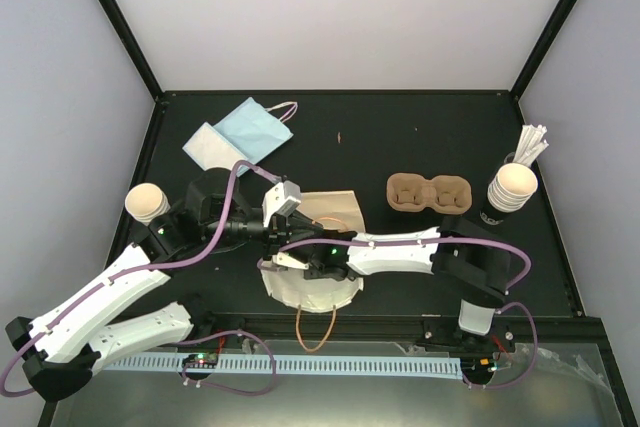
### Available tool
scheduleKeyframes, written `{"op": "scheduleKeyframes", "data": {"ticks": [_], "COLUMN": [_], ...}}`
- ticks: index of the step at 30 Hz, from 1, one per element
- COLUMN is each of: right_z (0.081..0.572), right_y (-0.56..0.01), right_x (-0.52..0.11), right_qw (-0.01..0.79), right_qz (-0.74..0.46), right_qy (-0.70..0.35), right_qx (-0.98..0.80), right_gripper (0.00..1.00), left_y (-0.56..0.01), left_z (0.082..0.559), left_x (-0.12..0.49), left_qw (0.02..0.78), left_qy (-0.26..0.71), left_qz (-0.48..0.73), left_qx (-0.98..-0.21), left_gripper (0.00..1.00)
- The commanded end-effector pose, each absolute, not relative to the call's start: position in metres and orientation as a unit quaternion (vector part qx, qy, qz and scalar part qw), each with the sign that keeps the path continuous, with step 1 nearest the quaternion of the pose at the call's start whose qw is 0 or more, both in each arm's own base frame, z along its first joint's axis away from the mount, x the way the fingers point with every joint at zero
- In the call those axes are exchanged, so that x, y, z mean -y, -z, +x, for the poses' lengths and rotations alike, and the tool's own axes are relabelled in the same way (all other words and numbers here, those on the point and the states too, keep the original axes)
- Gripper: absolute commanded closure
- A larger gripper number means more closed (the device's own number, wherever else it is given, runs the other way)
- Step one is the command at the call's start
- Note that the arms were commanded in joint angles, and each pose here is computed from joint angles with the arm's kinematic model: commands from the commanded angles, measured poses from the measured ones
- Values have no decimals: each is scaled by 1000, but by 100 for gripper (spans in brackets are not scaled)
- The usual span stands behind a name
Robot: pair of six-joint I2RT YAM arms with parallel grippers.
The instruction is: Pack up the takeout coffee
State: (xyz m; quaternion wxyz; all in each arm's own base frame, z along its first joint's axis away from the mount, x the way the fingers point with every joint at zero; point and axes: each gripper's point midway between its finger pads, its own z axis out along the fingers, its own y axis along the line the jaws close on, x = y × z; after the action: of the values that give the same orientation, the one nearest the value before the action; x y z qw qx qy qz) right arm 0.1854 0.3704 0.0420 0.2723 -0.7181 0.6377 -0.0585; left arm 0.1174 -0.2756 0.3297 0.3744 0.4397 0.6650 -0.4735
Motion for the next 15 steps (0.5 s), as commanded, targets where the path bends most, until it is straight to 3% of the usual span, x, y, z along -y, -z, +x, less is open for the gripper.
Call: {"op": "scheduleKeyframes", "data": {"ticks": [1, 15], "right_z": [214, 231], "right_y": [-50, -29], "right_x": [-373, -353], "right_qw": [313, 256], "right_qz": [-682, -657], "right_qy": [101, 118], "right_qx": [-653, -699], "right_gripper": [99, 99], "left_y": [-344, -367], "left_z": [105, 95], "left_x": [279, 275], "left_qw": [363, 366], "left_qy": [506, 528], "left_qz": [449, 443], "left_qx": [-641, -625], "left_gripper": [99, 99]}}
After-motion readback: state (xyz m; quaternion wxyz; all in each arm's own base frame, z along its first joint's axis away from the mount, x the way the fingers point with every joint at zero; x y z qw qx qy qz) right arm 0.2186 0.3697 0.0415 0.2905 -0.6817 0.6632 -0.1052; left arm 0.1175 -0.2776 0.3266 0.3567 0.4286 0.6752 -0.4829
